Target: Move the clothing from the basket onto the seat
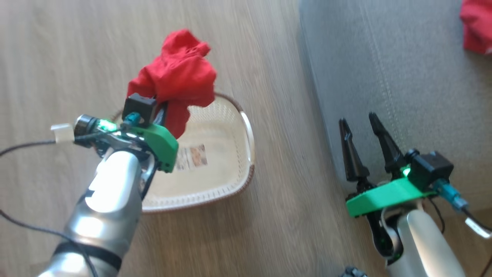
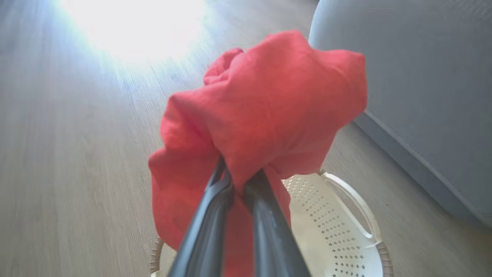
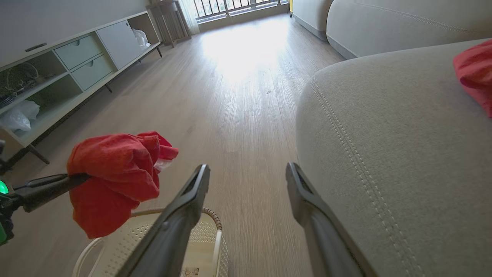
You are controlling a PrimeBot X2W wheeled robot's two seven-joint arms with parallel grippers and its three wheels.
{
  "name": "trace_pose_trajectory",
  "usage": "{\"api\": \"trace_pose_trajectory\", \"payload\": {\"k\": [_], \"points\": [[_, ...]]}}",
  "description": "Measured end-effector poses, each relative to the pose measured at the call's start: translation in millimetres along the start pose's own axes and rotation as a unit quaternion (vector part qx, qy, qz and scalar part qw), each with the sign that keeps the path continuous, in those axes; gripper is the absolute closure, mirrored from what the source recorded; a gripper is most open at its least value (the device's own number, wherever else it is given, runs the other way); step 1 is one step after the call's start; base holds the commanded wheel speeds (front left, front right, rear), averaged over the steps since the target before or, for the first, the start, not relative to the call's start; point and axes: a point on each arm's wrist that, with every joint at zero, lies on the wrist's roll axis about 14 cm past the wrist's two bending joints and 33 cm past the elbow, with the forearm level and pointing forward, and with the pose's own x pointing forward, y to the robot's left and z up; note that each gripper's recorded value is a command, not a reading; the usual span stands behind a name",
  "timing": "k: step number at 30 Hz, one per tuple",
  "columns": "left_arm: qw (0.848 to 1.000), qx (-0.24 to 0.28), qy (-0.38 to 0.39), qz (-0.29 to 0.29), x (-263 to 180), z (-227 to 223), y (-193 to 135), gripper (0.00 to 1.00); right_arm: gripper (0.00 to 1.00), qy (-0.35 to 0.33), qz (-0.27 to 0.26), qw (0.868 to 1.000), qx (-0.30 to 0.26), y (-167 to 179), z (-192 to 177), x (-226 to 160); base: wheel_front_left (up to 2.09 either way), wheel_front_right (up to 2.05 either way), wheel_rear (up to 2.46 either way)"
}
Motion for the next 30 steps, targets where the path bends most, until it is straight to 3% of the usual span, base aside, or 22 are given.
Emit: {"api": "trace_pose_trajectory", "payload": {"k": [4, 8, 15, 21, 25, 30], "points": [[0.997, -0.003, -0.081, 0.018, -22.8, 51.6, 3.7, 1.0, 0.0, -0.011, 0.01, 1.0, 0.003, 9.0, 8.4, -11.0, 0.0, 0.0, 0.0], [0.983, -0.009, -0.178, 0.054, -63.0, 112.0, 15.2, 1.0, 0.0, -0.025, 0.027, 0.999, 0.005, 21.1, 18.8, -24.1, 0.0, 0.0, 0.0], [0.934, -0.009, -0.338, 0.112, -146.5, 207.9, 39.8, 1.0, 0.0, -0.046, 0.057, 0.997, 0.004, 38.4, 33.0, -42.8, 0.0, 0.0, 0.0], [0.901, 0.002, -0.418, 0.116, -197.9, 249.9, 37.9, 1.0, 0.0, -0.055, 0.083, 0.995, -0.009, 49.4, 40.1, -48.5, 0.0, 0.0, 0.0], [0.893, 0.016, -0.438, 0.103, -216.6, 258.1, 26.9, 1.0, 0.0, -0.052, 0.092, 0.994, -0.009, 55.0, 37.6, -54.4, 0.0, 0.0, 0.0], [0.899, 0.027, -0.435, 0.053, -219.3, 253.0, -3.1, 1.0, 0.0, -0.063, 0.1, 0.993, -0.01, 60.5, 44.7, -54.2, 0.0, 0.0, 0.0]]}}
